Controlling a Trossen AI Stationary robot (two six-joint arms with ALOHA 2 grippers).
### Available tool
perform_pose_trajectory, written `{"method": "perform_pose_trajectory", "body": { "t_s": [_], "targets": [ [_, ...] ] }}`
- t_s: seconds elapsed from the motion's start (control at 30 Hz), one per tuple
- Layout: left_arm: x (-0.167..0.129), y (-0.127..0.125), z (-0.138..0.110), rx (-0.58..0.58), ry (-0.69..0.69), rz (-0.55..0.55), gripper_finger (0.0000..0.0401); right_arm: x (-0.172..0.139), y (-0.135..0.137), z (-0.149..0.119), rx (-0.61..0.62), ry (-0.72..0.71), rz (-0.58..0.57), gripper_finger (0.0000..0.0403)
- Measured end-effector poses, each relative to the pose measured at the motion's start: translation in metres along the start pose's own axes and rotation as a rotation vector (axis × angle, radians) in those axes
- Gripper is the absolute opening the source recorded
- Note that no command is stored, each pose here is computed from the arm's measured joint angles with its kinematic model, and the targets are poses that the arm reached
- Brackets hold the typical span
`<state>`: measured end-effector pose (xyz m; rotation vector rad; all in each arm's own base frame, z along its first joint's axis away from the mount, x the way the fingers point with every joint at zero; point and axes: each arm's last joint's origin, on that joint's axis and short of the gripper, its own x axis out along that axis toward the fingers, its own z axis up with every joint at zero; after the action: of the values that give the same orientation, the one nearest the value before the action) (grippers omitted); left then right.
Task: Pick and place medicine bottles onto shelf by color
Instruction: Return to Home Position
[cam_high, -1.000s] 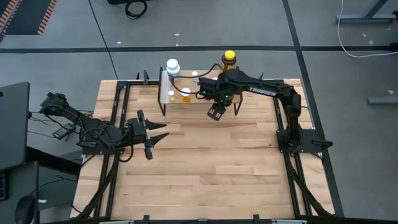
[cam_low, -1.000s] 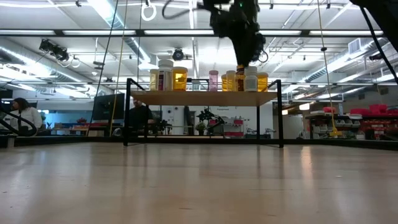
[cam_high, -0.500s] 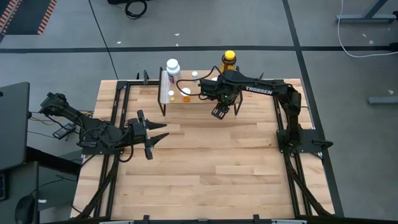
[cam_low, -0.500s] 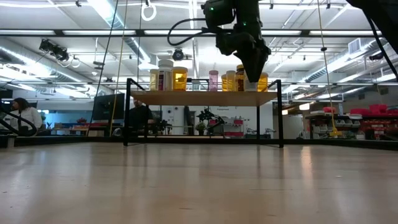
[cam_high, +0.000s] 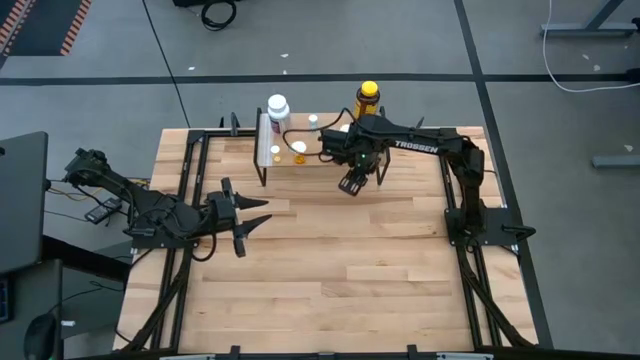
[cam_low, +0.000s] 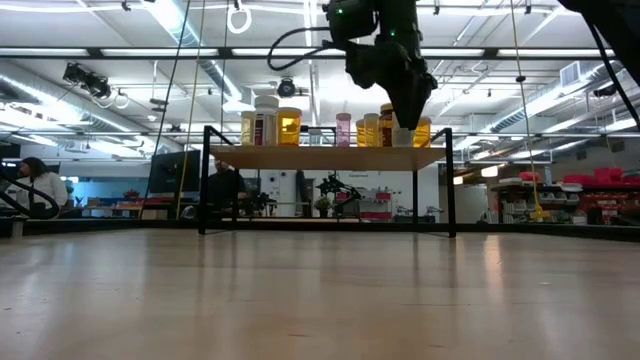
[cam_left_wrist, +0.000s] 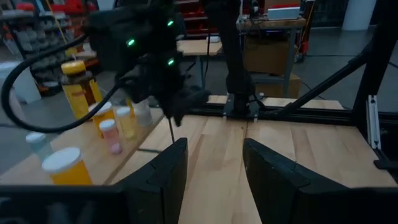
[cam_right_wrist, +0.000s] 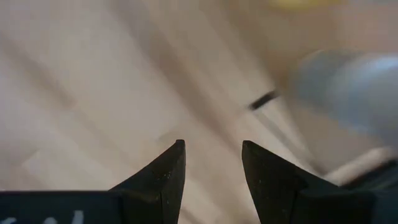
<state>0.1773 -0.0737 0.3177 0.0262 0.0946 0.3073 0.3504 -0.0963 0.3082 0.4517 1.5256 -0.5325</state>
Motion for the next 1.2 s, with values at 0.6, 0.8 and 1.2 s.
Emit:
{"method": "perform_pose_trajectory", "body": {
  "t_s": [0.6, 0.8, 1.2],
  "targets": [
    [0.024, -0.002, -0.04, 0.028, 0.163, -0.049, 0.0132, -0.077, 0.044, -0.055, -0.198, -0.482, 0.081, 0.0164],
    [0.013, 0.013, -0.059, -0.014, 0.086, -0.063, 0.0086, -0.055, 0.037, -0.078, -0.183, -0.466, 0.052, 0.0151],
    [-0.031, 0.049, -0.131, -0.23, -0.129, -0.181, 0.0006, 0.045, 0.006, -0.134, -0.118, -0.651, 0.321, 0.0069]
  ]
}}
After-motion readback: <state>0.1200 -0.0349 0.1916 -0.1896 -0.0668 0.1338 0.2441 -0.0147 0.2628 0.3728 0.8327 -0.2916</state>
